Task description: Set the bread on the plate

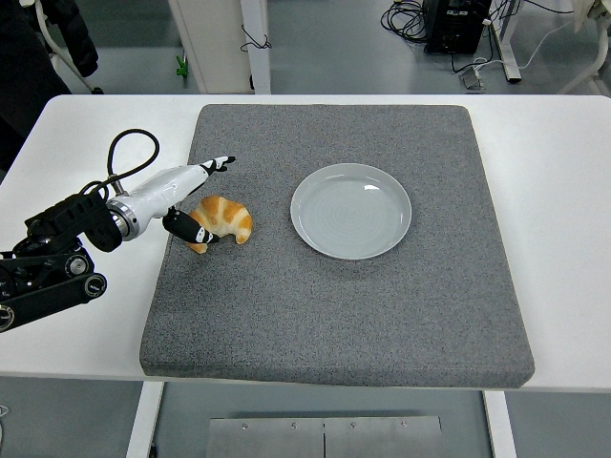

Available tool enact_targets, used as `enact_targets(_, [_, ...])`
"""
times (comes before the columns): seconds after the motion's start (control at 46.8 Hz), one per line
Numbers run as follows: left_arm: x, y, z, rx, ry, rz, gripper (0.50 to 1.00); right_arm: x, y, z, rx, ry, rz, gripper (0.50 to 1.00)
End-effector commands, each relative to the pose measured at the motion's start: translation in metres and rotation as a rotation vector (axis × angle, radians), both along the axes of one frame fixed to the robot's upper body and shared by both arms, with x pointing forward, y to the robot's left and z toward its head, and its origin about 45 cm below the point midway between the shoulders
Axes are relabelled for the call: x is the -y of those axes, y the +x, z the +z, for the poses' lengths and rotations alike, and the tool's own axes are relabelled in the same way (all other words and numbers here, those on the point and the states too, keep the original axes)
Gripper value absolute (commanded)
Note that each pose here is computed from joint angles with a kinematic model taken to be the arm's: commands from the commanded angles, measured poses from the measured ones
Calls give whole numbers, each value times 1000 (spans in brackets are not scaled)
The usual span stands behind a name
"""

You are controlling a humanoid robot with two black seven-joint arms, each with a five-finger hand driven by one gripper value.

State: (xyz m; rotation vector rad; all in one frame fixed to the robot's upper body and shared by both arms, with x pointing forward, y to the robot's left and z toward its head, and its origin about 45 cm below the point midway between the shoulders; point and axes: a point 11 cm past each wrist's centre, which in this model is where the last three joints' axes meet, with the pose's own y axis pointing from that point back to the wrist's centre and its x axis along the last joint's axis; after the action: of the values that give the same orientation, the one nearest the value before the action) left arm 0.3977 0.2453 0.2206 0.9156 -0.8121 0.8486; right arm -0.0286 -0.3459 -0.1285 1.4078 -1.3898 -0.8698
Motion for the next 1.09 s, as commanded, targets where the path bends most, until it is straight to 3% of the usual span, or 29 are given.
enact_targets(0.0, [-4,3,-2,2,9,12,960,0,0,0,0,1,0,1000])
enact_targets(0.085, [-4,4,-4,0,13,15,927,0,0,0,0,0,0,1000])
enact_targets(0.192, [-2,3,-7,-5,8,5,842,0,0,0,0,1,0,1000])
enact_targets(0.406, [-4,-4,-18,-33,43,-13,604,0,0,0,0,0,0,1000])
enact_targets(0.598, [-3,-3,-18,-34,43,-14,500,0,0,0,0,0,0,1000])
enact_targets(0.962, [-4,1,-10,-18,32,-6,500,0,0,0,0,0,0,1000])
enact_targets(1.068, [-1,10,6,21,19,-5,500,0,0,0,0,0,0,1000])
